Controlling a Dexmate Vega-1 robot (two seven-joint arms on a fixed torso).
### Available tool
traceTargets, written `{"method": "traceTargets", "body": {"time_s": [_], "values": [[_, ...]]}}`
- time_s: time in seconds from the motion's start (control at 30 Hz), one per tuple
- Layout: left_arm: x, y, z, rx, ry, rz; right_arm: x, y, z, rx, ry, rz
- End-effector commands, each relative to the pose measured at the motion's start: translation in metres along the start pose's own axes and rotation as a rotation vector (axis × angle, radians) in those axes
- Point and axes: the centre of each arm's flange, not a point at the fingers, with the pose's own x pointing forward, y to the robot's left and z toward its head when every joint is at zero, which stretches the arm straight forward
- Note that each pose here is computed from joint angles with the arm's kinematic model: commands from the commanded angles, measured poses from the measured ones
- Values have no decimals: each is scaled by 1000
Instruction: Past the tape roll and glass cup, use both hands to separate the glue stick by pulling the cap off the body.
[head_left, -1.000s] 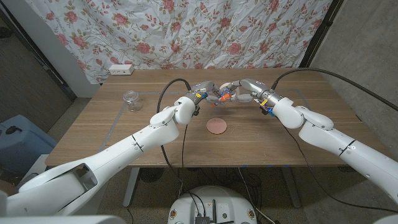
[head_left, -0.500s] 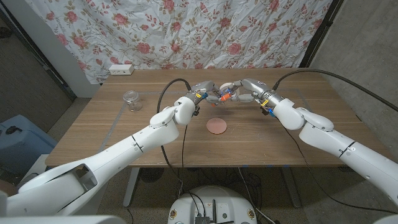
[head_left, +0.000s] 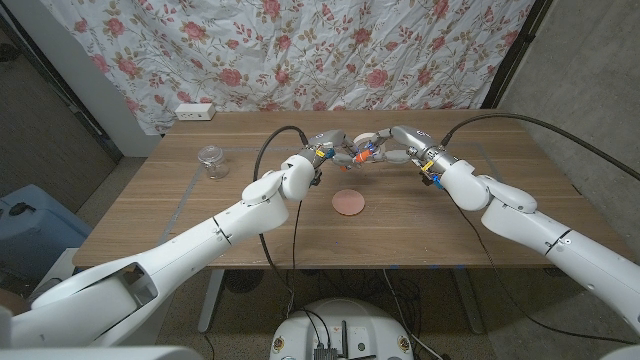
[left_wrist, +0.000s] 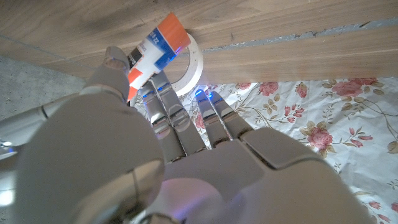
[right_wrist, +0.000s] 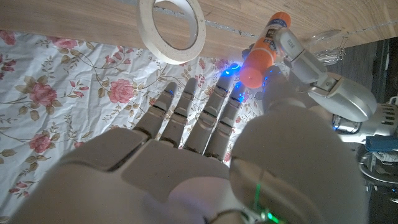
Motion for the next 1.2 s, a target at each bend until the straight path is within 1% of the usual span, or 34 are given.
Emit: {"method": "traceTargets", "body": {"time_s": [0.03,0.5,0.53,0.6,0.63,0.67,0.7,0.73,0.9,0.97,1.0,1.2], "values": [[1,0,1,3,0,-1,0,1,-1,13,2,-13],[3,0,2,8,-7,0,0,2,-1,24,-4,-13],[3,0,2,9,-14,-1,1,2,-1,23,-4,-12],[3,0,2,8,-6,0,1,2,-1,24,-4,-12],[3,0,2,8,-13,-1,1,3,-1,27,-4,-13],[3,0,2,7,-3,-1,1,3,-1,29,-4,-13],[3,0,2,8,-10,-2,1,3,-1,28,-6,-13],[3,0,2,7,-4,-1,1,3,-1,31,-7,-14],[3,-1,2,7,-12,-3,1,3,-2,36,-9,-18],[3,-1,2,7,0,-2,1,3,-2,38,-9,-21],[3,-1,2,7,-7,-4,1,3,-2,41,-11,-24],[3,-1,2,9,-2,-3,1,2,-4,46,-18,-20]]}}
